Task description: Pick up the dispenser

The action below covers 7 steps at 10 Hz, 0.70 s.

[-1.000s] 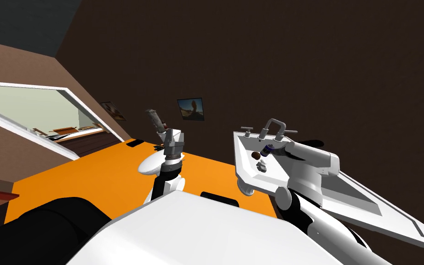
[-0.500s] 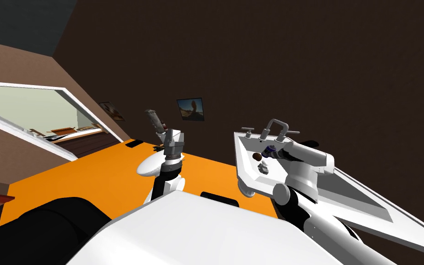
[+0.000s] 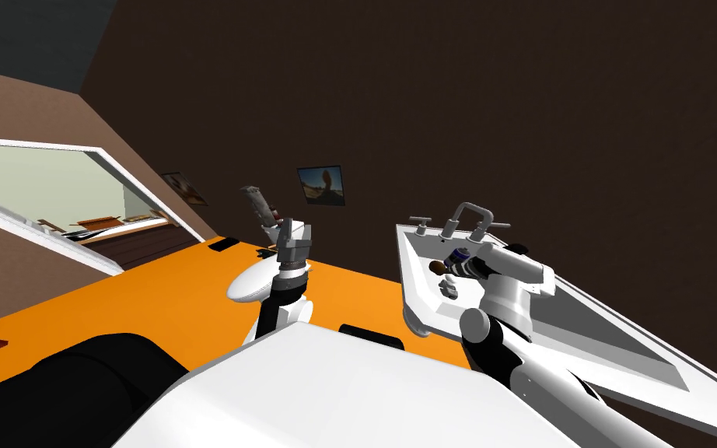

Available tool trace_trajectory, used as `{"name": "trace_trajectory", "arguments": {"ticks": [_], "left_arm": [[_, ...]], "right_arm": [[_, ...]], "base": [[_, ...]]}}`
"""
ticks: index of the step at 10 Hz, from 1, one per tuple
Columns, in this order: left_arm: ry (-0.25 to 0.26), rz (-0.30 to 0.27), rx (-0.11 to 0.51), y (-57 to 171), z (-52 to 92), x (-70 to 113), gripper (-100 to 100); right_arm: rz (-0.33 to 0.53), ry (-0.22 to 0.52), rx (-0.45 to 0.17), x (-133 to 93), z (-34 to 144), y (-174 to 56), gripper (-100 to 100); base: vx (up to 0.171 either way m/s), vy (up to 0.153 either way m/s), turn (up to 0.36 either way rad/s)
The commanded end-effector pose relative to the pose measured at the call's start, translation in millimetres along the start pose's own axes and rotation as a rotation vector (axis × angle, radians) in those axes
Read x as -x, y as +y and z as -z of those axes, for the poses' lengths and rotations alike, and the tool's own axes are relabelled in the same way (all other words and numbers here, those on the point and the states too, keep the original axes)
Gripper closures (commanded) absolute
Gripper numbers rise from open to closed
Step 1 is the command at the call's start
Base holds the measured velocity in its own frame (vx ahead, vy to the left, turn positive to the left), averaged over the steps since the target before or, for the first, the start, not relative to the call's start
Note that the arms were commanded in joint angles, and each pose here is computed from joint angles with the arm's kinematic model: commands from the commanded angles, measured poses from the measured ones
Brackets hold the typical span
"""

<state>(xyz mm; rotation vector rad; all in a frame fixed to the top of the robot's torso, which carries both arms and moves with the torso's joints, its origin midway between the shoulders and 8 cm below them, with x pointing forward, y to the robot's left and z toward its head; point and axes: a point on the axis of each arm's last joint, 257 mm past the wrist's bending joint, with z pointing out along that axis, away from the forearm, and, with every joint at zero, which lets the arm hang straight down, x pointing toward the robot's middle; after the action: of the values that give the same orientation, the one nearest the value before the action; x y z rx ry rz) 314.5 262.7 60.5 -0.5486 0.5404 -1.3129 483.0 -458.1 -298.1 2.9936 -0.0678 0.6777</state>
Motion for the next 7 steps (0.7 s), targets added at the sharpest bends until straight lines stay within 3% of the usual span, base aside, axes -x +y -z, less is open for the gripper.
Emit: {"name": "trace_trajectory", "arguments": {"ticks": [1, 2, 5, 7], "left_arm": [[0.000, 0.000, 0.000, 0.0, 0.0, 0.0, 0], [0.000, 0.000, 0.000, 0.0, 0.0, 0.0, 0], [0.000, 0.000, 0.000, 0.0, 0.0, 0.0, 0], [0.000, 0.000, 0.000, 0.0, 0.0, 0.0, 0]], "right_arm": [[-0.026, -0.070, -0.053, 24.1, -11.9, -11.9, -100], [-0.026, -0.070, -0.053, 24.1, -11.9, -11.9, -100], [-0.057, -0.187, -0.119, 73.4, -33.0, -30.4, -100], [-0.063, -0.210, -0.128, 84.3, -37.0, -33.2, -100]], "base": [[0.050, 0.008, -0.029], [0.031, 0.008, -0.002], [0.026, -0.003, -0.024], [0.013, -0.016, -0.009]]}}
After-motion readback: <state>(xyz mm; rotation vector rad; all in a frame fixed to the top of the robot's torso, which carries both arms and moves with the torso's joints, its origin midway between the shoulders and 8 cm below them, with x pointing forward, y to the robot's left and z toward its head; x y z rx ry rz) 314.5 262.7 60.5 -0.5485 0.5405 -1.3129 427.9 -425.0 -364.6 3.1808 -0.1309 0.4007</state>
